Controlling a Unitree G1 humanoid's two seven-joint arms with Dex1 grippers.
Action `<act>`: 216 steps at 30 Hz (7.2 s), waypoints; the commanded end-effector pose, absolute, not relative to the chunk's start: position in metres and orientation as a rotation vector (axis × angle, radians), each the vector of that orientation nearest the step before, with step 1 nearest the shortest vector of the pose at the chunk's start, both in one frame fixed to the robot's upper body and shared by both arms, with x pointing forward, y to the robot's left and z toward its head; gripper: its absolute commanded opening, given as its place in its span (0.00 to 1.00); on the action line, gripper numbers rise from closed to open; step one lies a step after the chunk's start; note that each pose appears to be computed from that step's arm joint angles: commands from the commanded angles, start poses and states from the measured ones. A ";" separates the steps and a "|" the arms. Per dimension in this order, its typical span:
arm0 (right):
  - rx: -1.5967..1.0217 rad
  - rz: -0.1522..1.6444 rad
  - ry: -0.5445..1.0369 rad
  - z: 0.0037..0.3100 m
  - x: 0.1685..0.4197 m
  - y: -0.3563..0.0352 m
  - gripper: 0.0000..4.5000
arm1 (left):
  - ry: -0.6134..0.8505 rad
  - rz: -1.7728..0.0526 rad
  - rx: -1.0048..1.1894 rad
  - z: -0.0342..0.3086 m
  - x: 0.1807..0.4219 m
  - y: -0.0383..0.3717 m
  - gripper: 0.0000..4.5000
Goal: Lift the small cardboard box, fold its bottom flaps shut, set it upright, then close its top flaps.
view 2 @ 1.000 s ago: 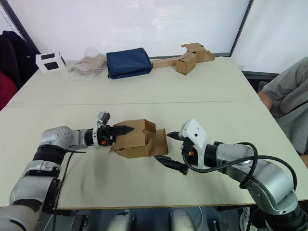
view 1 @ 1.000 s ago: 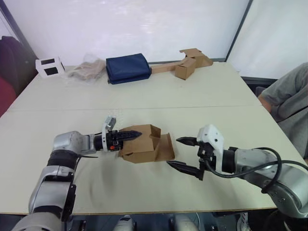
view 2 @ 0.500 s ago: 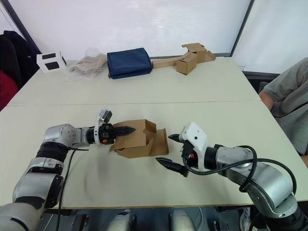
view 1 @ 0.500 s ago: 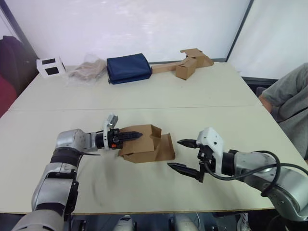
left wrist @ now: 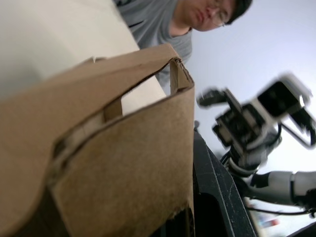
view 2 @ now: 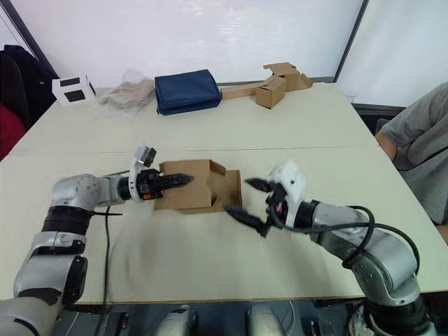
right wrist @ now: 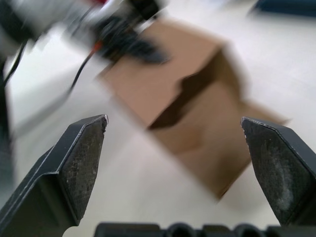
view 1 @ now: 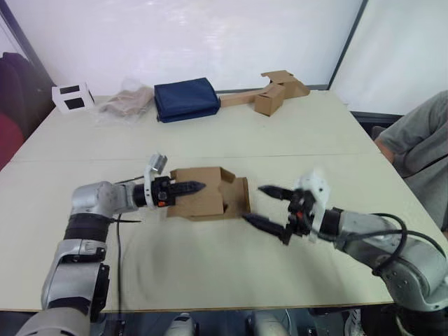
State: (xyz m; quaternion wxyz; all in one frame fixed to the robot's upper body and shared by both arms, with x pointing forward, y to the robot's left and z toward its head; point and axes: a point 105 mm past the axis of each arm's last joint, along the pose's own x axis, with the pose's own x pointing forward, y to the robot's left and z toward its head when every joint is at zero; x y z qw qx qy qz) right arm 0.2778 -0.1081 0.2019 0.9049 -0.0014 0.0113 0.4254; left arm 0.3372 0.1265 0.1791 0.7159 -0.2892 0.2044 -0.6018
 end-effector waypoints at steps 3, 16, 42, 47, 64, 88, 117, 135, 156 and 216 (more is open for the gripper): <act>0.144 0.688 -0.206 0.251 0.312 -0.127 0.89 | 0.200 -1.432 -0.381 0.244 0.335 0.122 0.00; 0.285 0.758 -0.367 0.293 0.330 -0.084 0.00 | 0.000 -1.469 -0.108 0.301 0.341 0.115 0.00; 0.219 0.996 -0.338 0.282 0.303 -0.039 0.00 | 0.037 -1.556 -0.110 0.290 0.326 0.109 0.00; 0.137 0.990 -0.337 0.278 0.301 -0.047 0.00 | 0.034 -1.537 -0.112 0.289 0.329 0.111 0.00; -0.020 1.021 -0.160 0.246 0.290 -0.096 0.00 | 0.029 -1.515 -0.123 0.289 0.331 0.113 0.00; 0.058 1.123 -0.202 0.242 0.303 -0.053 0.00 | 0.018 -1.551 -0.131 0.294 0.323 0.107 0.00; 0.036 0.707 -0.164 0.240 0.378 -0.134 0.00 | 0.000 -1.528 -0.141 0.294 0.327 0.108 0.00; 0.426 1.118 -0.180 0.252 0.305 -0.077 0.00 | 0.015 -1.507 -0.152 0.289 0.332 0.109 0.00; 0.950 1.098 -0.073 0.218 0.297 -0.065 0.53 | 0.015 -1.495 -0.174 0.291 0.333 0.111 0.00; 1.092 0.984 -0.180 0.220 0.308 -0.084 0.85 | 0.020 -1.474 -0.187 0.287 0.337 0.113 0.00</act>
